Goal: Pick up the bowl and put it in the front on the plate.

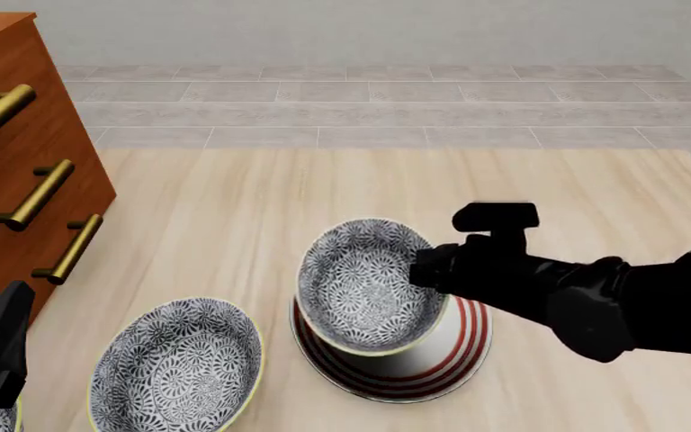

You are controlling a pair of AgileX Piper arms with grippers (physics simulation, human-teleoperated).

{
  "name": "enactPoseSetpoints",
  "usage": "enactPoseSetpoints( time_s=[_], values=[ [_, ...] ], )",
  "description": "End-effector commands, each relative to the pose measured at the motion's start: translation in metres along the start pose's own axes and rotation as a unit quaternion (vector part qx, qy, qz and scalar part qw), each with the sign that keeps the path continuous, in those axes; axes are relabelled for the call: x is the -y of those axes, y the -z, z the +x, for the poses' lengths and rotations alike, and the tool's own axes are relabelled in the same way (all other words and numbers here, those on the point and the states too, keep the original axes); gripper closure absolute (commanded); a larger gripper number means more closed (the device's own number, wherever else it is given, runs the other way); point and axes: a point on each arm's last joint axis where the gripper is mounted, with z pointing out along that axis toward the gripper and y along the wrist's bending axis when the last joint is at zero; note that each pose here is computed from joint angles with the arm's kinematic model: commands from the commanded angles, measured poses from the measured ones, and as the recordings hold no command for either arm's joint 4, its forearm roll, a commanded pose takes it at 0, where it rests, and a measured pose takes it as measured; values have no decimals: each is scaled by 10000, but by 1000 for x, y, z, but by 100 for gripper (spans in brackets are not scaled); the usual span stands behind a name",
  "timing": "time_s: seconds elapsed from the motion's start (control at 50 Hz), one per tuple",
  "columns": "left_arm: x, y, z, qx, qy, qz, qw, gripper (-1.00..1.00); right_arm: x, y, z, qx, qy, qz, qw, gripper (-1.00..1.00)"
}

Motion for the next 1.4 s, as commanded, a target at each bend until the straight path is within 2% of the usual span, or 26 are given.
enactPoseSetpoints(
  time_s=[0.02,0.8,0.82,1.1,1.4],
  values=[
    [0,0,0,0,0,0,10000,-100,3,-2,5,-39,-137,53,9999,100],
    [0,0,0,0,0,0,10000,-100,11,-12,18,-205,-196,167,9995,100],
    [0,0,0,0,0,0,10000,-100,12,-13,18,-232,-164,182,9994,-100],
    [0,0,0,0,0,0,10000,-100,7,-3,9,-81,-48,110,9999,-100],
    [0,0,0,0,0,0,10000,-100,1,18,-14,272,280,22,9992,-100]
  ],
)
